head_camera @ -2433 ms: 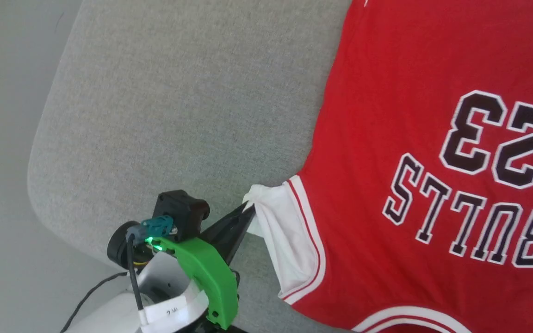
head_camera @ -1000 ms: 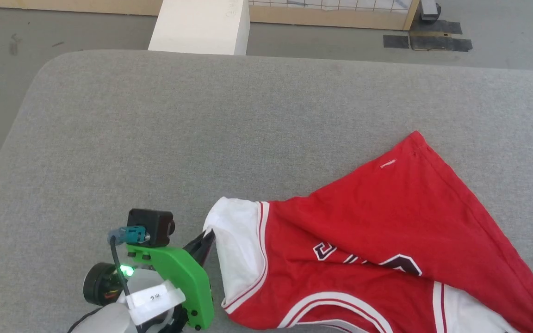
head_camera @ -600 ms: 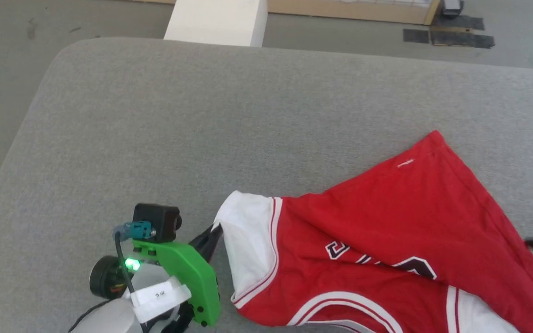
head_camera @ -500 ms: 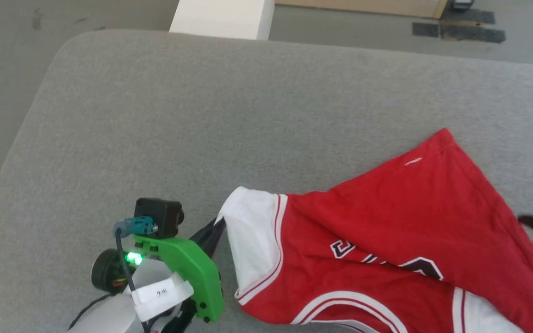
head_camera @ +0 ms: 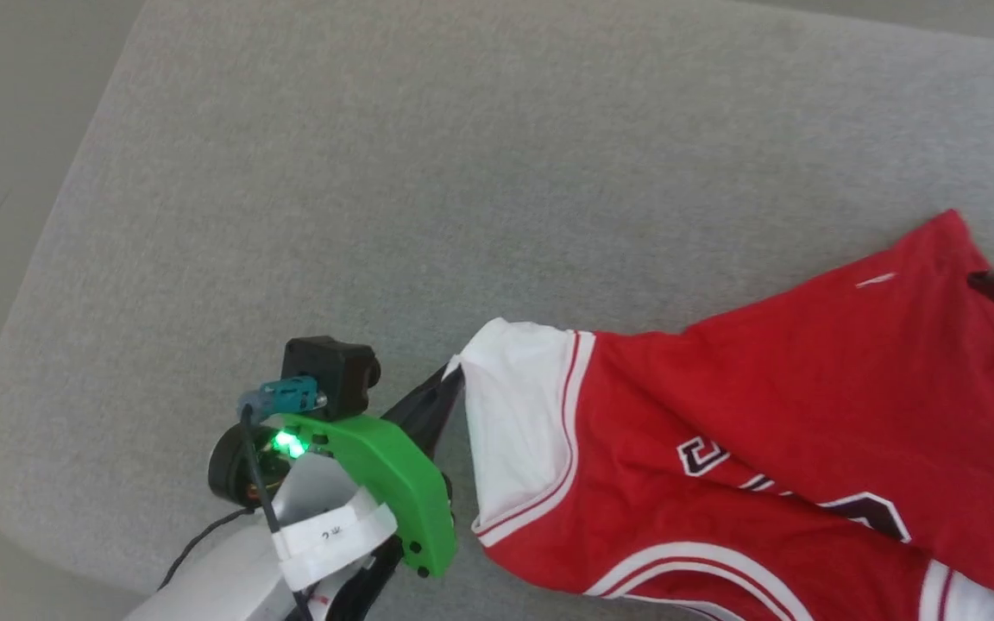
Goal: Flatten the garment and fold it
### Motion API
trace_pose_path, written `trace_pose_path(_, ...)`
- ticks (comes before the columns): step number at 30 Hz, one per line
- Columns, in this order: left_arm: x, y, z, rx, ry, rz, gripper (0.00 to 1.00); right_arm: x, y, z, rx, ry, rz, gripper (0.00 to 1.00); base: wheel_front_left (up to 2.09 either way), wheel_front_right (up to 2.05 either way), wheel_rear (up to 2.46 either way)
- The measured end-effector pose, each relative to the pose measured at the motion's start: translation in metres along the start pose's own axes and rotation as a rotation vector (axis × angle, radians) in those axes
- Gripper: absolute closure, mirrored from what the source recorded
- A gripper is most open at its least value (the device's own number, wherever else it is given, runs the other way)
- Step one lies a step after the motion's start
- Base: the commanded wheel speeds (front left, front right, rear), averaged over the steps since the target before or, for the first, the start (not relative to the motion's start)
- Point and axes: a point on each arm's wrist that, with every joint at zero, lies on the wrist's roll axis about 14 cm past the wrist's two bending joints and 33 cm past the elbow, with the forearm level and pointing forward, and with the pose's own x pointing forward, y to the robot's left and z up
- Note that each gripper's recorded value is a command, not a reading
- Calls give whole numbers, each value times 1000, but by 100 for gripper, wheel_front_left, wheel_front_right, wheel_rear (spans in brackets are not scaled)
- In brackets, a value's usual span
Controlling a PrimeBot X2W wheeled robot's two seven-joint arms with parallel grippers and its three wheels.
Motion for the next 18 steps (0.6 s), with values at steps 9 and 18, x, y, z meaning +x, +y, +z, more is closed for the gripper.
trace_pose_path(9, 5, 16, -11, -27, 26, 58, 100, 48, 12, -4, -70, 102, 26, 0, 0, 0, 0)
trace_pose_path(18, 6, 26, -19, -35, 50, 87, 100, 61, 14, -8, -153, 154, 21, 100, 0, 0, 0)
